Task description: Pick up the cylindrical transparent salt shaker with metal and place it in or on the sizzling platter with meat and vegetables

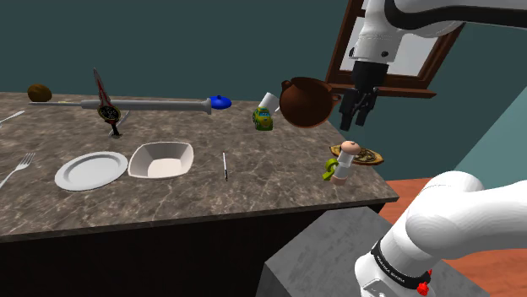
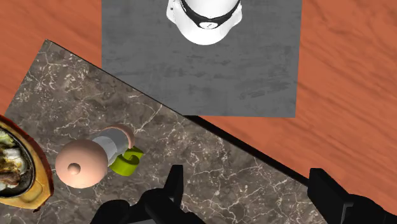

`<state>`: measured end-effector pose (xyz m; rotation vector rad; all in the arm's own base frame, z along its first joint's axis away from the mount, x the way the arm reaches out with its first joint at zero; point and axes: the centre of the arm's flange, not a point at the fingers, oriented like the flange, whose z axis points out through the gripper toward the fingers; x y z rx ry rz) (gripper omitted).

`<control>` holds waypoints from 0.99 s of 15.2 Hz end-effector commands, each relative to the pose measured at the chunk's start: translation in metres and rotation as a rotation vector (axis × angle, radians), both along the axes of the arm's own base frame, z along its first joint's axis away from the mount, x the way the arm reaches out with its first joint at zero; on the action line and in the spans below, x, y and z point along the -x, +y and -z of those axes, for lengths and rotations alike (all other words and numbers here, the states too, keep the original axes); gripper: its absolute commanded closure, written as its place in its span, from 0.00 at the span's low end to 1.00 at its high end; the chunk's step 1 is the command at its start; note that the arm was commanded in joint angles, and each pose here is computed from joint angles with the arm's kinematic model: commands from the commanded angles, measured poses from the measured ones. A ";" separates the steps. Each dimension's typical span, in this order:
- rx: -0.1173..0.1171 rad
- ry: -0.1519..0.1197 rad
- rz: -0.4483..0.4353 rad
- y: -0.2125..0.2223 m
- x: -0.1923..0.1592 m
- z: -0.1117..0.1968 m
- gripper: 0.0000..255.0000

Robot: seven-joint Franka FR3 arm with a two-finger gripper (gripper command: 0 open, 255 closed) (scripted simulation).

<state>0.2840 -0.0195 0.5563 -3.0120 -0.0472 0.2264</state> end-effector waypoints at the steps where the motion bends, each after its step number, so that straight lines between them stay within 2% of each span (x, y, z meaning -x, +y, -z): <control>1: 0.000 0.000 0.000 0.000 0.000 0.000 0.00; 15: 0.096 -0.169 -0.103 -0.130 -0.019 0.101 0.00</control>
